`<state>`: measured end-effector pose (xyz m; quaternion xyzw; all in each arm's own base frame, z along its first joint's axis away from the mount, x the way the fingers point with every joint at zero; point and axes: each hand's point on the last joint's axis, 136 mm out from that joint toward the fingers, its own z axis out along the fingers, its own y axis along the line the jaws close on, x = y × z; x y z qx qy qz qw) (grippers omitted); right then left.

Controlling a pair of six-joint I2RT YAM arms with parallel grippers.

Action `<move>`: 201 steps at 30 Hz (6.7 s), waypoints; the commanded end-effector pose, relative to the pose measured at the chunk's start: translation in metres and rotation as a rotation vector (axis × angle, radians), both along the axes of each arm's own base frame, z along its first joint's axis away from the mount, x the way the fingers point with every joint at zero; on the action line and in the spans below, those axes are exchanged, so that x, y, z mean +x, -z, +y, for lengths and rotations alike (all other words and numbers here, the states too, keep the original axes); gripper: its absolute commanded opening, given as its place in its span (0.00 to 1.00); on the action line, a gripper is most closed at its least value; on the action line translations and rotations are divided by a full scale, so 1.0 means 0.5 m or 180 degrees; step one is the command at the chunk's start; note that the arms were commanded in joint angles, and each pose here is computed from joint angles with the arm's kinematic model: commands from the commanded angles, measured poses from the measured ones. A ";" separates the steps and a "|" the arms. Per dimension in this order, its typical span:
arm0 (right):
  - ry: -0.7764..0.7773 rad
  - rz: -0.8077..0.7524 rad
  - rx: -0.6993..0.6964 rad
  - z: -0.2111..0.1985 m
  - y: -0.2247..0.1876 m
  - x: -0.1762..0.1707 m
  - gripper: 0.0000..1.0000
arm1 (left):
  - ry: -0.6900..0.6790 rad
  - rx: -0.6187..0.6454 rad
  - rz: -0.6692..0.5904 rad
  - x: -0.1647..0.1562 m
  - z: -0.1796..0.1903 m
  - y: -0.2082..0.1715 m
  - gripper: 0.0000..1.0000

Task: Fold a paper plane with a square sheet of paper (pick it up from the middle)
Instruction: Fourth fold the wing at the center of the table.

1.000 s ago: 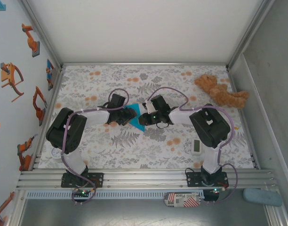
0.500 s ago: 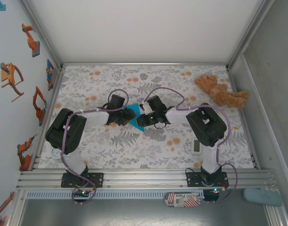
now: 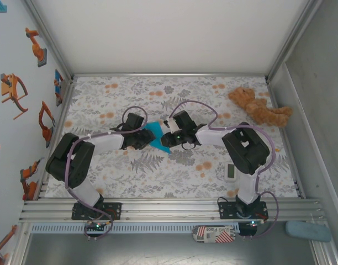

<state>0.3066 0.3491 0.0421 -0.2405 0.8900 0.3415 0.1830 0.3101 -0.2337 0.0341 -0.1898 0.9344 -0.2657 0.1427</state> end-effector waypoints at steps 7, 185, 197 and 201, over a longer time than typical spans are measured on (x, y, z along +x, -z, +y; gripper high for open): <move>-0.0125 -0.0184 -0.0088 -0.008 -0.021 -0.009 0.22 | -0.0073 -0.0049 0.0048 0.007 0.025 0.019 0.22; 0.0283 0.0641 0.0727 -0.059 -0.016 -0.019 0.30 | 0.0265 0.0378 0.0737 -0.057 -0.013 0.122 0.53; 0.0605 0.0387 0.0829 -0.088 -0.052 0.003 0.26 | 0.0301 0.0644 0.1027 -0.082 0.005 0.153 0.54; 0.0425 0.0455 0.0902 -0.071 -0.058 -0.016 0.18 | 0.0291 0.0818 0.1157 -0.092 0.016 0.164 0.54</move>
